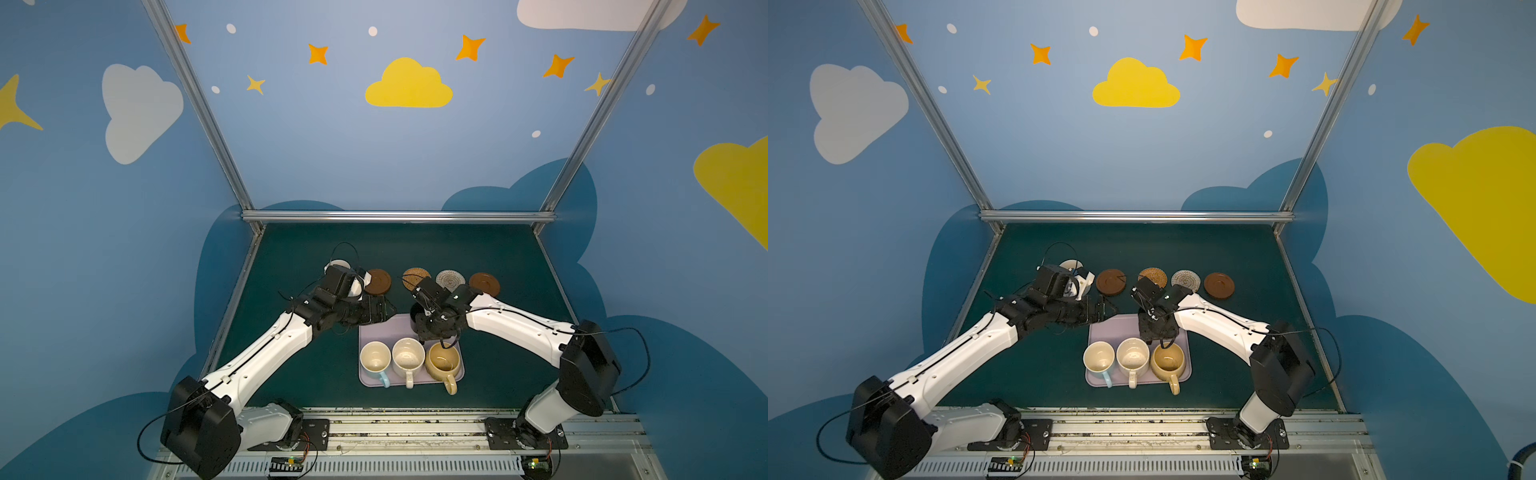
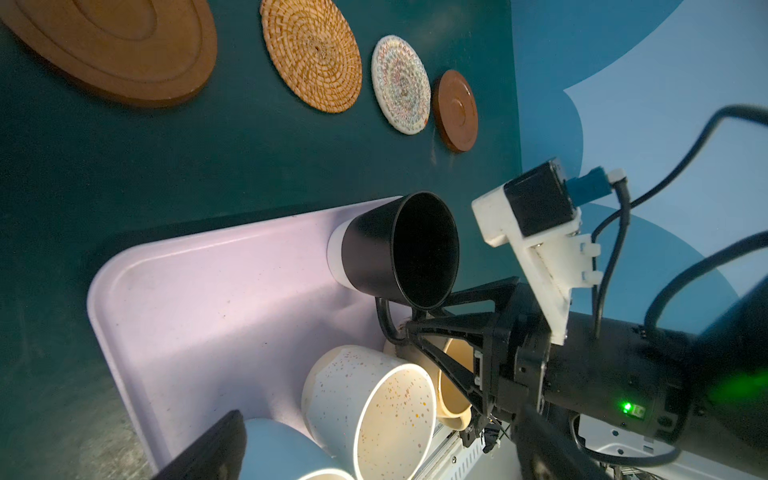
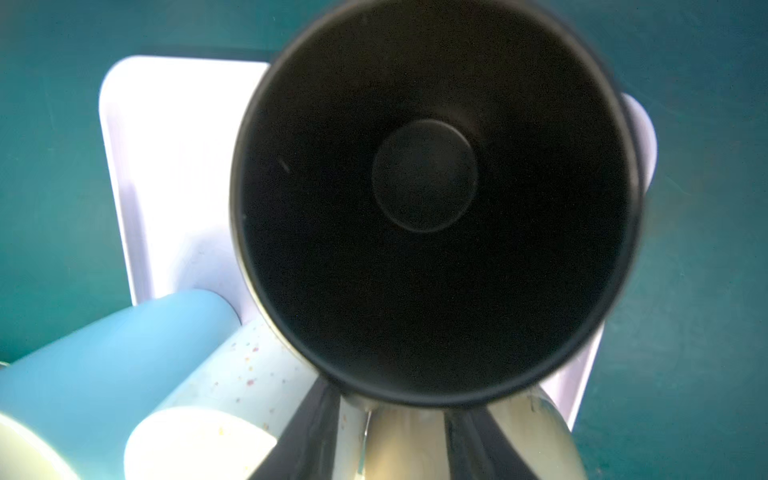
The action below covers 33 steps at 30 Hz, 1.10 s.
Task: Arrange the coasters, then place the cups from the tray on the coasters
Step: 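Lower the right gripper into the black mug to grip its rim, then lift the black mug off the tray with the right gripper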
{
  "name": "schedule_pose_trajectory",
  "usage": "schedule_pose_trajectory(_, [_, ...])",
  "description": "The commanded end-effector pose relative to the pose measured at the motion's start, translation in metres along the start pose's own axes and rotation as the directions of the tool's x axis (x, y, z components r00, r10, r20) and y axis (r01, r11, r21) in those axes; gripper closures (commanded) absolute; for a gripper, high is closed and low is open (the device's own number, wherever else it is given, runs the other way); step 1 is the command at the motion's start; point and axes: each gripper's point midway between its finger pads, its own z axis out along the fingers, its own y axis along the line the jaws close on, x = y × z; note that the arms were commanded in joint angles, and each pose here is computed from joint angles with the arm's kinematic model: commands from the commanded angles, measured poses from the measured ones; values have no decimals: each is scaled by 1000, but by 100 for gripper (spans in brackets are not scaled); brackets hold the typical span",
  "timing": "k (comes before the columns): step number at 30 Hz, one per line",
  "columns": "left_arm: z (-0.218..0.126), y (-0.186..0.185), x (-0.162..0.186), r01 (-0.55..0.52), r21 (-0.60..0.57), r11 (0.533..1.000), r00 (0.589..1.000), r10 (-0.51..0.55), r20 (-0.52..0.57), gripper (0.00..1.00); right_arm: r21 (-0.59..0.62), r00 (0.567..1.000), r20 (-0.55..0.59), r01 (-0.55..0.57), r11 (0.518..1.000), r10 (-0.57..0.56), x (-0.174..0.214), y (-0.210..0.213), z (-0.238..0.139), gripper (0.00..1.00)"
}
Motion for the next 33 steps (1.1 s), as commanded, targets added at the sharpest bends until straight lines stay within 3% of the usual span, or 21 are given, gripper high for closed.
schedule_pose_trajectory(1, [3,-7,2,5,68,998,1000,-4,-14,0,44,1000,9,7,999,-8,-1,-7,10,62])
schedule_pose_trajectory(14, [0,-4,-4,25,84,996,1000,-24,-9,1,75,998,34,41,996,-44,-10,-6,16,69])
schedule_pose_trajectory(33, [2,3,-7,37,80,996,999,-36,-7,1,82,995,60,70,994,-75,-18,-4,4,100])
